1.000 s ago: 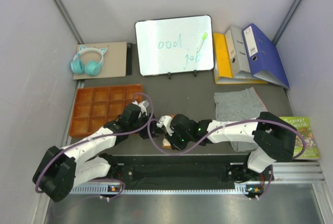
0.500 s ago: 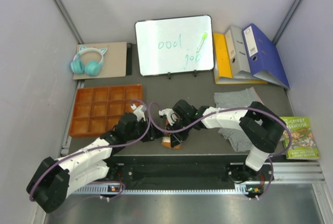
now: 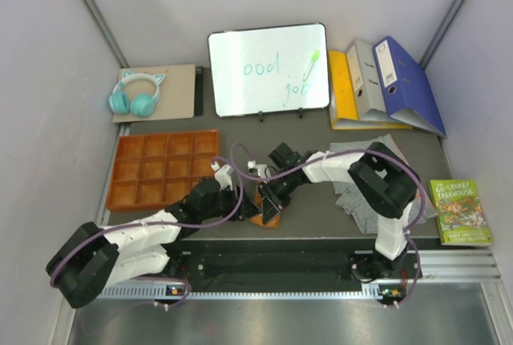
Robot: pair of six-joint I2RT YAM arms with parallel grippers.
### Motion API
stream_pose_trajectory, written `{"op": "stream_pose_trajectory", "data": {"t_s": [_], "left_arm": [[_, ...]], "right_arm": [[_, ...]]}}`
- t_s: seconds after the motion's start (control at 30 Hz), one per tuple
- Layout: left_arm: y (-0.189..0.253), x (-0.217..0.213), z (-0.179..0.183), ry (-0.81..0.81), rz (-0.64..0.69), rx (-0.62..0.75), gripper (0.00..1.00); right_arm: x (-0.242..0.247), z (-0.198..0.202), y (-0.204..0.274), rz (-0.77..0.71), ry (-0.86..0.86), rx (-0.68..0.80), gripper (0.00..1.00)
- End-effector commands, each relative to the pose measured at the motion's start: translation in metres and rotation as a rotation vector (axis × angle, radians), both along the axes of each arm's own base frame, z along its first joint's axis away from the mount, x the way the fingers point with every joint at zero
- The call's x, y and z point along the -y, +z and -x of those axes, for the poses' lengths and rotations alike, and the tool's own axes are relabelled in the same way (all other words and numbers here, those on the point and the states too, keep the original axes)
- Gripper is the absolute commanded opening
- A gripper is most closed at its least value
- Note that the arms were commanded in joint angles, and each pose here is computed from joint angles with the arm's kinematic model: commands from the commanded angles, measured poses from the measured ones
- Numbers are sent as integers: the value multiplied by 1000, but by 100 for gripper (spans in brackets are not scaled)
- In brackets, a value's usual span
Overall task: Roll the underwear
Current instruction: Roll the underwear to the center of the board.
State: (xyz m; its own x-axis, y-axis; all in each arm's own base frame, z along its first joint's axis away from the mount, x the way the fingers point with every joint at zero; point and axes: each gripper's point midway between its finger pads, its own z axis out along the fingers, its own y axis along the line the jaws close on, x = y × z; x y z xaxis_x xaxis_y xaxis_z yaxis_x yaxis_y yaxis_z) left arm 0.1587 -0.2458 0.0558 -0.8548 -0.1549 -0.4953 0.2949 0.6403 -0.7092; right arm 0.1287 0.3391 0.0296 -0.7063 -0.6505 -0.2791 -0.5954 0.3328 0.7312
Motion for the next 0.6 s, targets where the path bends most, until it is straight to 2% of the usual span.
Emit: {"op": "stream_pose_trajectory", "data": {"t_s": [0.0,0.13,0.23,0.3,0.33,0.37,0.4,0.43,0.57], "left_arm": [[8,11,-12,-4,22,73,56],[0,9,-9,-5,4,54,48],[-8,5,-10,33,-14,30,33],[-17,1,-8,54,-40,-22,19],[-17,2,-10,67,-49,-37,13],[-23,1,-9,75,-73,-65,4],[-34,-6,-4,86,-125,-119,1],[-31,-3,-9,95,-139,-128,0],[-46,-3,-4,78,-229,-240,0]], "right_arm": [[-3,-11,-5,-32,8,-9,13],[-1,-18,-7,-43,-11,-37,13],[1,-21,-7,-46,-15,-36,15],[3,-24,-5,-43,-22,-27,19],[4,-25,-4,-37,-28,-17,28],[4,-26,-2,-33,-31,-11,31],[5,-29,3,-33,-38,18,36],[5,-31,5,-30,-42,30,46],[10,-37,16,-11,-65,91,65]]}}
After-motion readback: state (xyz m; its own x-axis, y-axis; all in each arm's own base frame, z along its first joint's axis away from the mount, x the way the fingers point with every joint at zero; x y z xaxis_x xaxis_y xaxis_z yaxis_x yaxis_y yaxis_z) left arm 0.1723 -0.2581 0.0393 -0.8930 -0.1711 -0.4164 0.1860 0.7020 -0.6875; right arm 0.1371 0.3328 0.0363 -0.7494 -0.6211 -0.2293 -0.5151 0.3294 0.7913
